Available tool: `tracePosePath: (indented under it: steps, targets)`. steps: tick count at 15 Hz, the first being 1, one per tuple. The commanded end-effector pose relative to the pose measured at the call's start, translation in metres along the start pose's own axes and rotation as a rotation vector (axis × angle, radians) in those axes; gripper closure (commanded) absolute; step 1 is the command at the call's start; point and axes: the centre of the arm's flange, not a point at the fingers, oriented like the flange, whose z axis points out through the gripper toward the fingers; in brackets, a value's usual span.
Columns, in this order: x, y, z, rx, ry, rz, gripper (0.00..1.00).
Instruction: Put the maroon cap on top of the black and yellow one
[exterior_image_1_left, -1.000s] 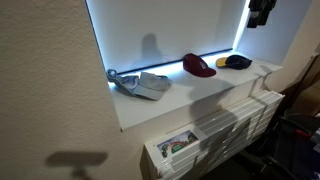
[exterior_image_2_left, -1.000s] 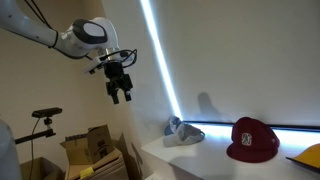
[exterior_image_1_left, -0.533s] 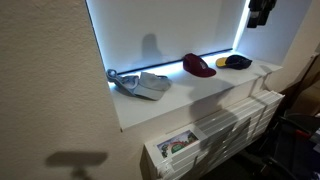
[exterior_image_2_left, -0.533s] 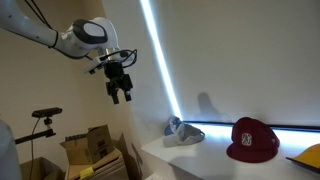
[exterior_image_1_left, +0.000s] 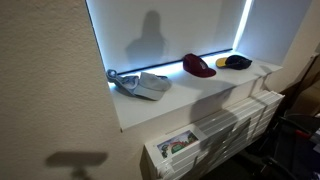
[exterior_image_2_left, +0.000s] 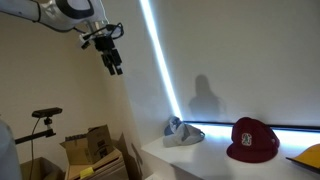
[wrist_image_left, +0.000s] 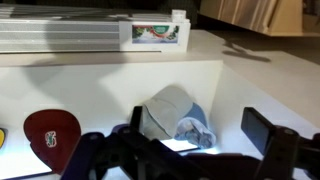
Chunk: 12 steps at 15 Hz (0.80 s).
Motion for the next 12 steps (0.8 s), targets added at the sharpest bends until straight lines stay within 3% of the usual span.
tracePosePath:
  steps: [1,3,4,5,8,10,11,12]
  targets:
    - [0.021,-0.03,-0.096,0.063,0.144,0.142,0.0]
    - [0.03,-0.047,-0.151,0.043,0.244,0.233,0.0]
    - [0.032,-0.055,-0.178,0.043,0.206,0.245,0.0]
    - [0.03,-0.062,-0.2,0.109,0.118,0.18,0.0]
    - [0.014,-0.08,-0.248,0.161,0.023,0.041,0.0]
    - [0.004,-0.091,-0.276,0.124,-0.005,0.018,0.0]
    - [-0.024,-0.068,-0.222,0.143,0.042,0.045,0.0]
    - [-0.027,-0.071,-0.233,0.137,0.034,0.034,0.0]
